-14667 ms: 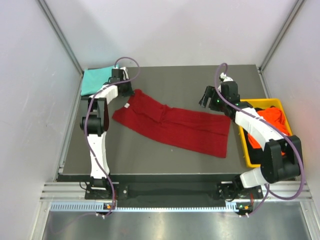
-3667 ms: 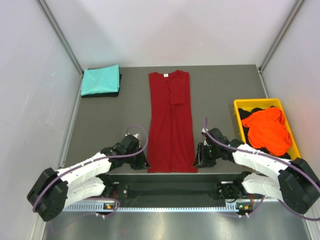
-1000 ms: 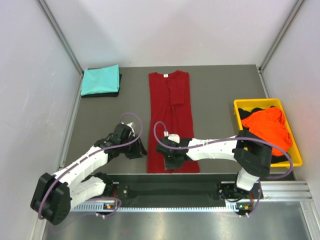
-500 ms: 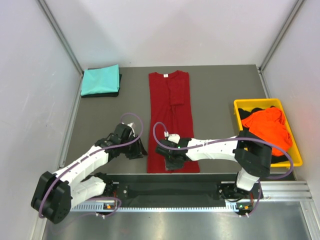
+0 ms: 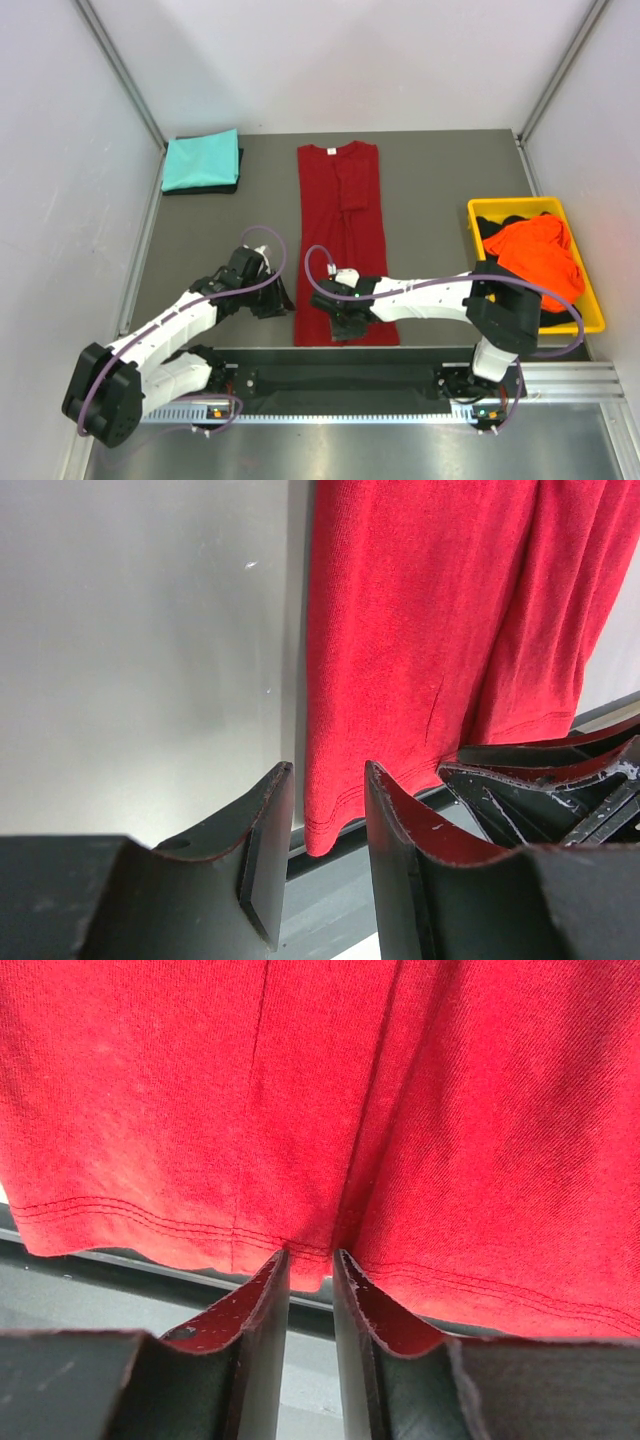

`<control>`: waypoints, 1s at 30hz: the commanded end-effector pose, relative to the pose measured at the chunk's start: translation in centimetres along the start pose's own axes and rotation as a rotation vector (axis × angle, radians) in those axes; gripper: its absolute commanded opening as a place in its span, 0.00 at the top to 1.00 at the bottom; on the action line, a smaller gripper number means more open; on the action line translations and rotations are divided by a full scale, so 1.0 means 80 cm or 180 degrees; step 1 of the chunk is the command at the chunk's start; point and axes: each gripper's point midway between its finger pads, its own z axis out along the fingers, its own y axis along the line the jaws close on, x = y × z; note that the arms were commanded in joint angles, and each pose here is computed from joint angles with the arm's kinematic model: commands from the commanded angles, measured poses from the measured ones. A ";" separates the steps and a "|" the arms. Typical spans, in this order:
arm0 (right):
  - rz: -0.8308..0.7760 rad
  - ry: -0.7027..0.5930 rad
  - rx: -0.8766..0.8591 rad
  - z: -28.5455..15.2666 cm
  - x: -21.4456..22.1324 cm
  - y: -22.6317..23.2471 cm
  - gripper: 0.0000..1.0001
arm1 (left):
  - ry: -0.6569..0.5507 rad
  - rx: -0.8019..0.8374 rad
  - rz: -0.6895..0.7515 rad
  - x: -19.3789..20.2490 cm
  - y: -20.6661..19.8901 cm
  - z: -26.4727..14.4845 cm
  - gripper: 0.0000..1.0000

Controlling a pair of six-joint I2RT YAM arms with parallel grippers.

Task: Fold and stack the t-shirts
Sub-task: Fold the tshirt

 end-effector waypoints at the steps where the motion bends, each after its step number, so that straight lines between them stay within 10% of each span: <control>1: -0.0078 -0.0013 -0.0075 -0.001 0.002 0.013 0.76 | -0.0086 0.0091 0.0068 -0.011 -0.009 -0.001 0.60; 6: -0.0120 -0.0046 -0.0107 -0.010 -0.003 0.018 1.00 | -0.0097 0.0114 0.0095 -0.012 -0.011 -0.002 0.59; 30: -0.0123 -0.0097 -0.0028 -0.033 -0.006 -0.012 1.00 | 0.0094 0.0328 -0.0169 0.024 -0.005 0.005 0.56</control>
